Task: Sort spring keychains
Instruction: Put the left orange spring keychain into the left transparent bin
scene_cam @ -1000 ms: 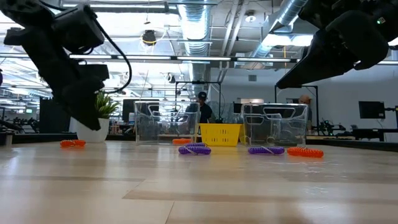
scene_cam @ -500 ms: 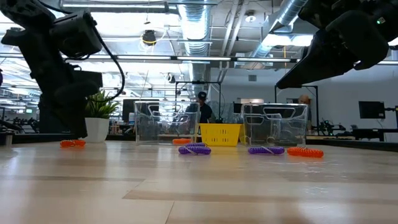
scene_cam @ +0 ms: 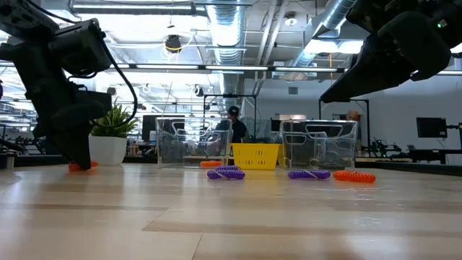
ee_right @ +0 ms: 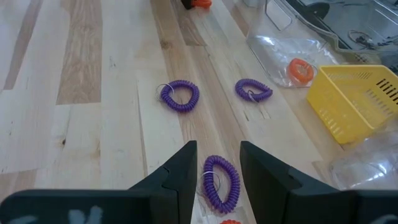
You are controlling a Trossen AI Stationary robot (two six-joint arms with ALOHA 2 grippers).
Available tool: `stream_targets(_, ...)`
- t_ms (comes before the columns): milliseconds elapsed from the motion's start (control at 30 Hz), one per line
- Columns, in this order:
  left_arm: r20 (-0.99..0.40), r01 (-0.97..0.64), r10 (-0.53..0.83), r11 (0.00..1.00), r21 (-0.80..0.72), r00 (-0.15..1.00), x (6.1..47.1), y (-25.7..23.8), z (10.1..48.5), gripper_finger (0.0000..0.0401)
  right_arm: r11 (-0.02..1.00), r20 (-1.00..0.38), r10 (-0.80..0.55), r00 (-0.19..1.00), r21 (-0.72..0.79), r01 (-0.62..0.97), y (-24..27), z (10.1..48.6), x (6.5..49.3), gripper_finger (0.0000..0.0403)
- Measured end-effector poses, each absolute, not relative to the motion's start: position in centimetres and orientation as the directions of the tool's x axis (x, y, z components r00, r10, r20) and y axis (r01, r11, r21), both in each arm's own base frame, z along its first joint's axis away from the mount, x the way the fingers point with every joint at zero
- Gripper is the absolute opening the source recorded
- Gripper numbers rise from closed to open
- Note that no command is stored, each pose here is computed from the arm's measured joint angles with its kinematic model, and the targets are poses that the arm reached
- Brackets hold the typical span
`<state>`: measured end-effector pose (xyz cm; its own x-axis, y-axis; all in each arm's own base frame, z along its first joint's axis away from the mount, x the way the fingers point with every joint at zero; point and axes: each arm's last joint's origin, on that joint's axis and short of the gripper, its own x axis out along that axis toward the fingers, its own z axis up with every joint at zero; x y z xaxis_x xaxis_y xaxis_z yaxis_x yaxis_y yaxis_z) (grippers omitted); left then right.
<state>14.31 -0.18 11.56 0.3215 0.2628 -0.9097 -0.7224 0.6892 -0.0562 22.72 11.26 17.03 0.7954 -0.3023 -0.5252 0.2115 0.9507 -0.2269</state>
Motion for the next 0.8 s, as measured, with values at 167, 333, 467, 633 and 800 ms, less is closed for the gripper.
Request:
stream_targets(167, -0.903, -0.675, 0.247, 0.735, -0.062, 0.352, 14.6, -0.3, 11.6, 0.0072, 0.951, -0.525, -0.302, 0.795, -0.227, 0.212, 11.3, 17.0, 22.7, 0.0114)
stream_targets(333, -0.894, -0.6, 0.179, 0.792, -0.117, 0.41, 15.3, -1.0, 12.2, 0.0032, 0.951, -0.525, -0.302, 0.795, -0.227, 0.211, 11.3, 17.0, 22.7, 0.0114)
stream_targets(467, -0.879, -0.497, 0.092, 0.85, -0.176, 0.469, 15.9, -2.0, 12.6, 0.0029, 0.951, -0.525, -0.302, 0.796, -0.227, 0.211, 11.3, 17.0, 22.7, 0.0114)
stream_targets(633, -0.802, -0.323, 0.027, 0.923, -0.208, 0.596, 17.3, -3.6, 14.1, 0.0039, 0.951, -0.525, -0.302, 0.796, -0.227, 0.211, 11.3, 17.0, 22.7, 0.0114)
stream_targets(800, -0.617, -0.117, 0.03, 0.988, -0.101, 0.786, 19.4, -5.1, 17.1, 0.0037, 0.951, -0.525, -0.302, 0.796, -0.227, 0.211, 11.3, 17.0, 22.7, 0.0114)
